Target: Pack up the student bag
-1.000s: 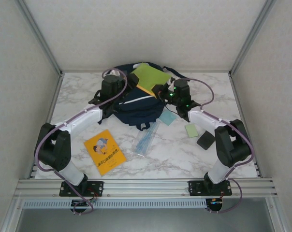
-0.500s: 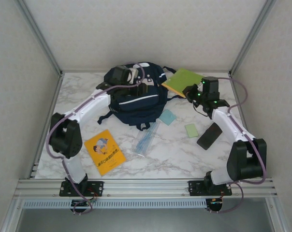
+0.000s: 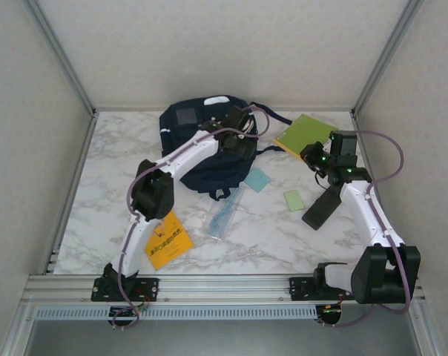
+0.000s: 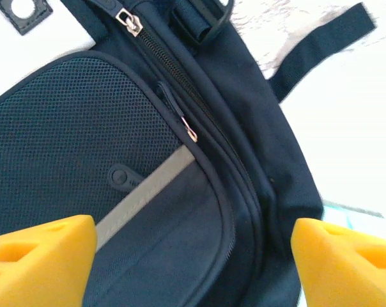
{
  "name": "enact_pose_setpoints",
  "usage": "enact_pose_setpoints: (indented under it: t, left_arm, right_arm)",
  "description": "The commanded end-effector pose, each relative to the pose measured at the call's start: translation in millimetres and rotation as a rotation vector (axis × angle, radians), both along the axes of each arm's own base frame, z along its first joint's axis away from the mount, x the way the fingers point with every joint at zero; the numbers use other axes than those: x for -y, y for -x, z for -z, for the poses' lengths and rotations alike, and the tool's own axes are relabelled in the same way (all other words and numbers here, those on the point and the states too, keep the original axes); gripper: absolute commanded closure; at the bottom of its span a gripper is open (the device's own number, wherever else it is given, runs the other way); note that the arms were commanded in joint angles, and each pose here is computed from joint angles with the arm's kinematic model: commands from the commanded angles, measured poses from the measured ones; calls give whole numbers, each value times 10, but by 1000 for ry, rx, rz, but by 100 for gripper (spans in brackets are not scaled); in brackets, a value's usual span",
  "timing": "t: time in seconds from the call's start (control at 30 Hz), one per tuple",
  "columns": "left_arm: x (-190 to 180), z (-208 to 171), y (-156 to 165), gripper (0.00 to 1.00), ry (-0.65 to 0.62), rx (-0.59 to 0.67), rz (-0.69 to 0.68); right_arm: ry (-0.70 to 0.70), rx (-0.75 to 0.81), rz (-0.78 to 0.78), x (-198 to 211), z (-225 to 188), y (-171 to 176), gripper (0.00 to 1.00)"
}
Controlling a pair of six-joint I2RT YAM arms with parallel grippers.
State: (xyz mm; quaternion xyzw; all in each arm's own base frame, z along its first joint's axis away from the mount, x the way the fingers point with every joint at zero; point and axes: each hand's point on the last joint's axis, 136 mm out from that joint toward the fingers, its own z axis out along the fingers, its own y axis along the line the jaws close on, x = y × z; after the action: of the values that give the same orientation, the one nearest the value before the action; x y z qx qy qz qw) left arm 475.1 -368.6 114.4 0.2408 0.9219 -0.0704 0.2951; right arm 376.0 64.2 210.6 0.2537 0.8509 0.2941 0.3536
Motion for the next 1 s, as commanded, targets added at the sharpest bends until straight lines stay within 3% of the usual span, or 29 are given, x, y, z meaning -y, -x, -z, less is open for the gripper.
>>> enact_pose_setpoints:
  t: [0.0,0.17,0.4,0.57,0.7,0.8,0.97]
  left_arm:
    - [-280,223,-115,28,-142,-13,-98]
    - [-252,601,-79,32,-175,-83,-81]
    - [-275,1038,175,17,-206,-251,-64]
    - [-13,828,489,10,-15,-381,-21]
    - [176,515,528,10,116,-391,0]
    - [81,595,457,10,51,-357,-18]
    - [-82,1008,615,5,-93,-419,5]
  right_arm:
    - [12,52,-26,2,-109,30,100]
    - [14,48,-27,14,-67,35,100]
    - [8,65,-33,9,-151,18,100]
    - [21,75,-31,26,-203,8,100]
    - [14,64,-37,10,-174,-8,100]
    - [7,60,-37,5,-151,-1,100]
    - [9,62,-29,17,-114,21,100]
